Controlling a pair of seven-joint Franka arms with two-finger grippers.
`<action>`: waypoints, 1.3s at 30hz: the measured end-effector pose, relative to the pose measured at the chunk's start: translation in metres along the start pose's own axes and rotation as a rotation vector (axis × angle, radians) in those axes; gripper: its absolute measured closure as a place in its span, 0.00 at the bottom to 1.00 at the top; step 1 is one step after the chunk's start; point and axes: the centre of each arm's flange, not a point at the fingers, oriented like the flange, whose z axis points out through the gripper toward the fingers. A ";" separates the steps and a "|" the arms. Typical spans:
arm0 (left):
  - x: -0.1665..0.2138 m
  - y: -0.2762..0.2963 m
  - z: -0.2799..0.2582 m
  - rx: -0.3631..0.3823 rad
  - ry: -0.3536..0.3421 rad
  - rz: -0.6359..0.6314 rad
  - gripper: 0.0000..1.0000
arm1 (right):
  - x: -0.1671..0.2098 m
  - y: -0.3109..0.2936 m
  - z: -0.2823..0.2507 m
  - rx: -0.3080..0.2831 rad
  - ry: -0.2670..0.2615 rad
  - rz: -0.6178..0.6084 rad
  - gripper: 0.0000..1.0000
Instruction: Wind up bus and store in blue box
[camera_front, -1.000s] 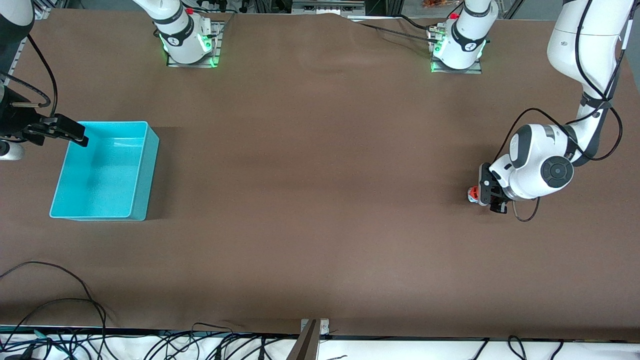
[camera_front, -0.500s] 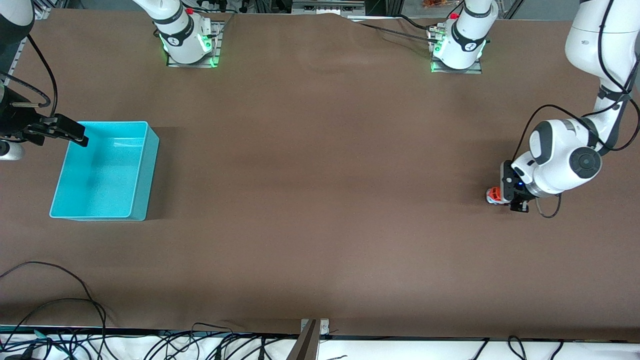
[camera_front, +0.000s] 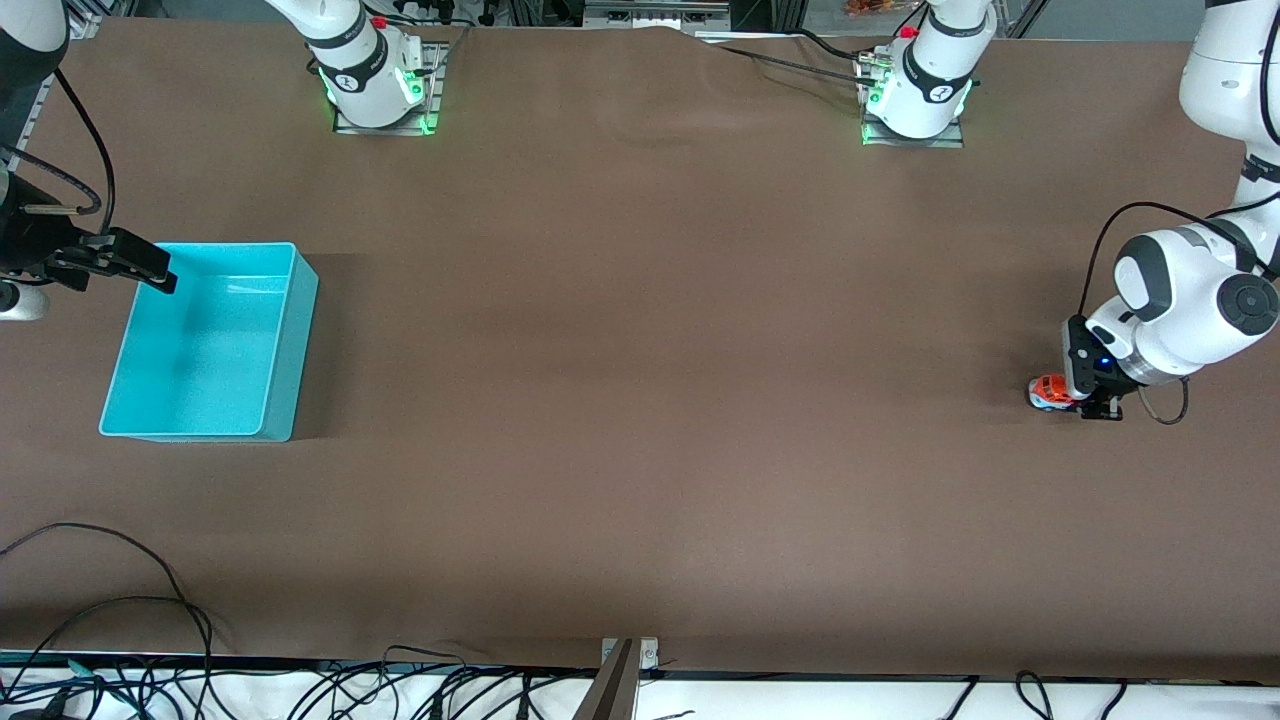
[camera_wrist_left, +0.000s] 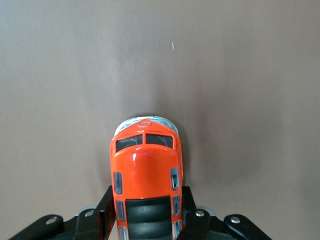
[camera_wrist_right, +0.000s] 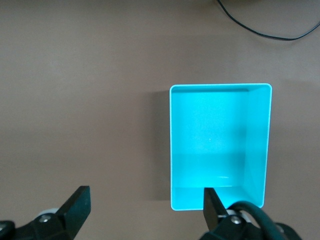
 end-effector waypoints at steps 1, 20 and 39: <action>-0.003 0.001 0.000 0.001 0.000 -0.001 0.45 | 0.000 0.000 0.000 0.000 0.000 0.000 0.00; -0.024 0.005 0.001 0.006 -0.003 -0.006 0.45 | 0.000 0.000 0.000 0.000 0.000 0.000 0.00; -0.033 0.007 0.001 0.009 -0.005 -0.021 0.45 | 0.000 0.000 0.000 0.000 0.000 0.000 0.00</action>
